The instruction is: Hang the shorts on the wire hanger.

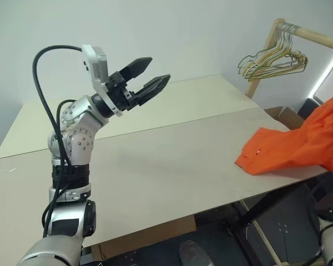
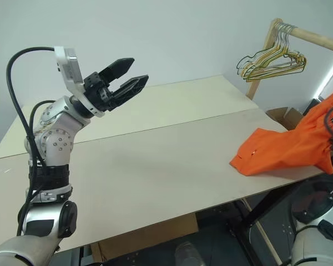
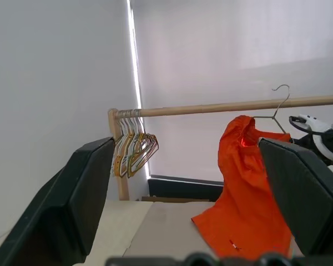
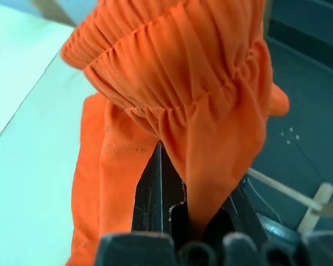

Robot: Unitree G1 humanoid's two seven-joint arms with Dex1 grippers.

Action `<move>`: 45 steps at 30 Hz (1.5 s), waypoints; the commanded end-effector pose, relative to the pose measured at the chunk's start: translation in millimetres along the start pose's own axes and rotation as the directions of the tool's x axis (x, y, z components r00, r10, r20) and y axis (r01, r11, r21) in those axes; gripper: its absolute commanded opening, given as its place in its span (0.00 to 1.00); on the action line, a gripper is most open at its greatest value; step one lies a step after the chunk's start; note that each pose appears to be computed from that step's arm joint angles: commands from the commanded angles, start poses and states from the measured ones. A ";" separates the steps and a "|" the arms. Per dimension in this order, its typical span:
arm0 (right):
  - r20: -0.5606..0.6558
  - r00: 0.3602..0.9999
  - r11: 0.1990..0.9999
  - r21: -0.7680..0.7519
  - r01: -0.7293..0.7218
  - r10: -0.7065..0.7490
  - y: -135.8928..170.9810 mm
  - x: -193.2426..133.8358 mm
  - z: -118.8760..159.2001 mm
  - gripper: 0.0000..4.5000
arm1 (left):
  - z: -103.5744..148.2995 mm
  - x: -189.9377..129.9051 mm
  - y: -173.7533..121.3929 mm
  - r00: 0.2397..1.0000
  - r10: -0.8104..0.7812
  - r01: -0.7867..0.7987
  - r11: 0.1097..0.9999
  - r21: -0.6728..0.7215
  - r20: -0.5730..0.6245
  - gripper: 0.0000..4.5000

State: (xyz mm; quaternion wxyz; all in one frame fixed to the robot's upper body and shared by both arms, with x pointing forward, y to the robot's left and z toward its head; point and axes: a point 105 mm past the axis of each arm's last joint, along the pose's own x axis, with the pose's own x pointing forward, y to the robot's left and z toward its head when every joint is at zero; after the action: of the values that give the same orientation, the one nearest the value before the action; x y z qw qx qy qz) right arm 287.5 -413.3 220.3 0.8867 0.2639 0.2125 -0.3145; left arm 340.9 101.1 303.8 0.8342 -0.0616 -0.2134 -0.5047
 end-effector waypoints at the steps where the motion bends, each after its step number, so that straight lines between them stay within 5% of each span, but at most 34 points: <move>1: 0.022 0.999 0.997 0.072 0.041 -0.043 -7.6 -7.3 13.4 0.00 | 24.8 4.2 -4.9 0.998 -0.038 0.036 0.999 0.039 0.054 0.99; 15: 0.045 0.989 0.976 0.176 0.129 -0.139 -33.8 -3.5 34.5 0.00 | 38.0 4.6 -11.1 0.992 -0.087 0.087 0.996 0.009 0.091 0.99; 23: -0.028 0.985 0.961 0.217 0.173 -0.171 -43.1 9.6 20.7 0.00 | 41.0 4.1 -16.5 0.989 -0.112 0.113 0.994 -0.004 0.100 0.99; 32: 0.079 0.961 0.957 0.143 0.252 -0.265 -48.1 7.1 30.1 0.67 | 40.8 3.0 -18.1 0.989 -0.116 0.116 0.993 0.003 0.093 1.00; 36: 0.270 0.893 0.932 0.077 0.354 -0.361 -50.5 -5.7 54.0 0.99 | 41.4 2.1 -18.4 0.989 -0.115 0.115 0.993 0.006 0.091 1.00; 41: 0.561 0.717 0.878 0.038 0.476 -0.413 -37.6 -34.2 87.3 0.99 | 41.9 1.3 -18.3 0.990 -0.112 0.112 0.994 0.008 0.090 1.00; 45: 0.812 0.477 0.832 0.018 0.555 -0.336 -9.7 -68.9 107.9 0.99 | 42.4 0.7 -17.6 0.990 -0.108 0.107 0.994 0.013 0.089 1.00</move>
State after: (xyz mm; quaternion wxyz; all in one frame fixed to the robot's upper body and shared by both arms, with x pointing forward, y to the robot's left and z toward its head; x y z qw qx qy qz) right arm 259.4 -469.1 300.0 0.8123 -0.0223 -0.0092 -0.5828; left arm 321.4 103.6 328.8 0.8020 -0.0814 -0.2354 -0.5429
